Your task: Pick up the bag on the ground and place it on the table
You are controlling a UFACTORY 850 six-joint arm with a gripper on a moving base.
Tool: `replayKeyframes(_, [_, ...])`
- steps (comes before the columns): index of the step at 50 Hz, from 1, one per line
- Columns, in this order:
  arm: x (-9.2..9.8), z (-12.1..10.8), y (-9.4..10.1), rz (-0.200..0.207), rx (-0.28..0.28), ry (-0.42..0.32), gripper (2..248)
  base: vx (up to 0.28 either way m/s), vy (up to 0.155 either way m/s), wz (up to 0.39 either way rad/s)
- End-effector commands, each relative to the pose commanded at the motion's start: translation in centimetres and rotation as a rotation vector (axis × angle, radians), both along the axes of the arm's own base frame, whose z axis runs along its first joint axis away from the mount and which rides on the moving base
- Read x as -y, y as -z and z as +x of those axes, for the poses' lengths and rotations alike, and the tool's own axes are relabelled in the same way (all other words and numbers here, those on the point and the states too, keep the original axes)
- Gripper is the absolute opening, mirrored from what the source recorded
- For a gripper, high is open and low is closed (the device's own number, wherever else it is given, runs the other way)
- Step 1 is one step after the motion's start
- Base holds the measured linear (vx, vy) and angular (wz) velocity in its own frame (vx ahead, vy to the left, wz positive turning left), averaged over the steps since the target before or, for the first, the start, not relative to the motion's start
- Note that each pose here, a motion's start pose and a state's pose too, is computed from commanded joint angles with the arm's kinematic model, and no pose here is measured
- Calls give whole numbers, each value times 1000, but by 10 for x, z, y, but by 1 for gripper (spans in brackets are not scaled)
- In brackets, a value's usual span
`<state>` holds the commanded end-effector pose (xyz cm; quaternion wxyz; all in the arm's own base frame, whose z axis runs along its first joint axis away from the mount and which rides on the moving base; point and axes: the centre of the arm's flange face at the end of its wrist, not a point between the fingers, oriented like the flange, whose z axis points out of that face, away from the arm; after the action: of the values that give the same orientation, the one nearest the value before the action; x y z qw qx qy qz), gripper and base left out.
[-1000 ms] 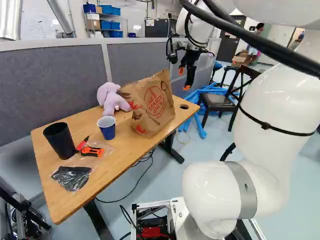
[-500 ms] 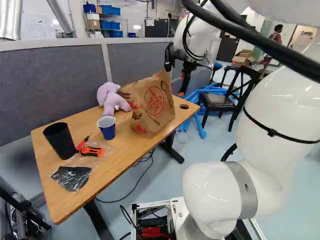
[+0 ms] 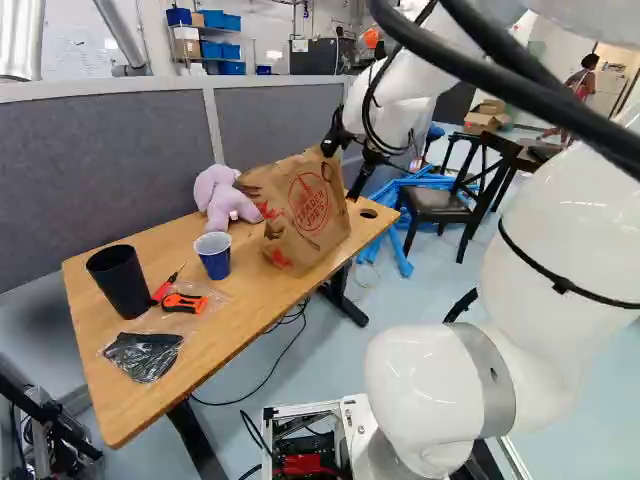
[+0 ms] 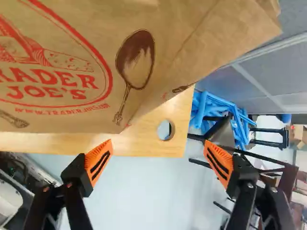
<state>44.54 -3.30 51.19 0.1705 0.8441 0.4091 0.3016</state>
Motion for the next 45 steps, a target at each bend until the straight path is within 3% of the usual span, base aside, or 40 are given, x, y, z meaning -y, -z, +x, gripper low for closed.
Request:
replayKeyframes(22, [-11, -41, 49, 182, 166, 191, 247, 0, 0, 0])
replayKeyframes(45, [-20, -84, 88, 374, 306, 325, 247, 0, 0, 0])
